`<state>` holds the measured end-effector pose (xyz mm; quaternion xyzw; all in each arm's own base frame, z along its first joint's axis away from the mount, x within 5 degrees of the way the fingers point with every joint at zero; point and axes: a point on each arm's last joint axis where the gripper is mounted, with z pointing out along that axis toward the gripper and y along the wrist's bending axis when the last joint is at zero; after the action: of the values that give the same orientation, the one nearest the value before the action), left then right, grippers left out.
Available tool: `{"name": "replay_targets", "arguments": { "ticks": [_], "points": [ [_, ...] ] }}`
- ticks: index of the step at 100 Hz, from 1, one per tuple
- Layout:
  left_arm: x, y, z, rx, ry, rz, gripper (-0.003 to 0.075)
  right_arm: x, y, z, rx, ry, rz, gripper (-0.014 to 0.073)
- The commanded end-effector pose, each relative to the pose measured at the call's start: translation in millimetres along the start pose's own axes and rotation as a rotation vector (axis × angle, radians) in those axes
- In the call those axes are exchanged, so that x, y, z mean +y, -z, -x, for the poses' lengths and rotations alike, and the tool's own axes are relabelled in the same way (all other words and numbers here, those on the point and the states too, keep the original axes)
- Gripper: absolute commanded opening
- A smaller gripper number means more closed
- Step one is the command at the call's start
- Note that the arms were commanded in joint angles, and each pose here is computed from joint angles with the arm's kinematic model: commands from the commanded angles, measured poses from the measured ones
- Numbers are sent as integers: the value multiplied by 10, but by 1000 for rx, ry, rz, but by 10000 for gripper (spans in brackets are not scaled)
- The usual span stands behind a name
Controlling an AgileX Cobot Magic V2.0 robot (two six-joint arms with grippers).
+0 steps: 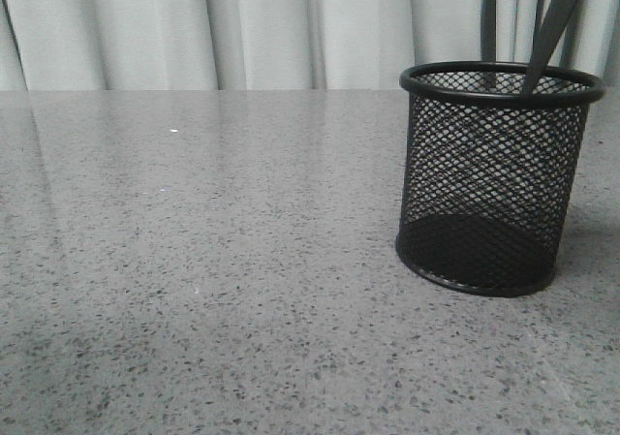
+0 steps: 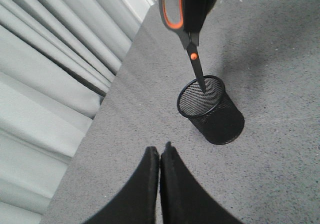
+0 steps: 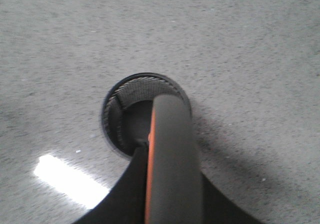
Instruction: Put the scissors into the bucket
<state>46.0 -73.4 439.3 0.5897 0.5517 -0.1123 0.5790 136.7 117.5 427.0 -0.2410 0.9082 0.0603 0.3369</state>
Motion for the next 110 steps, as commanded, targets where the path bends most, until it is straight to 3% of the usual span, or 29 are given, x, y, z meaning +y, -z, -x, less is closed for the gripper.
{"name": "replay_targets", "arguments": {
  "ticks": [1, 29, 58, 70, 89, 96, 110],
  "points": [
    [81, 45, 109, -79, 24, 78, -21, -19, -85, 141, -52, 18, -58, -65],
    [25, 41, 95, -63, 30, 16, -21, 158, -613, 301, 44, 64, -75, -65],
    [-13, 41, 89, -56, 36, -26, -21, 221, -776, 339, 65, 73, -66, -57],
    [-11, 41, 90, -57, 36, -24, -21, 225, -779, 333, 72, 70, -62, 51],
    [-6, 41, 92, -59, 36, -19, -21, 223, -758, 355, 60, 68, -62, 326],
    [-6, 41, 92, -59, 36, -19, -21, 206, -696, 413, 31, 68, -71, 372],
    [10, 41, 99, -67, 39, -1, -21, 145, -419, 623, -76, 50, -92, 379]
  ]
}}
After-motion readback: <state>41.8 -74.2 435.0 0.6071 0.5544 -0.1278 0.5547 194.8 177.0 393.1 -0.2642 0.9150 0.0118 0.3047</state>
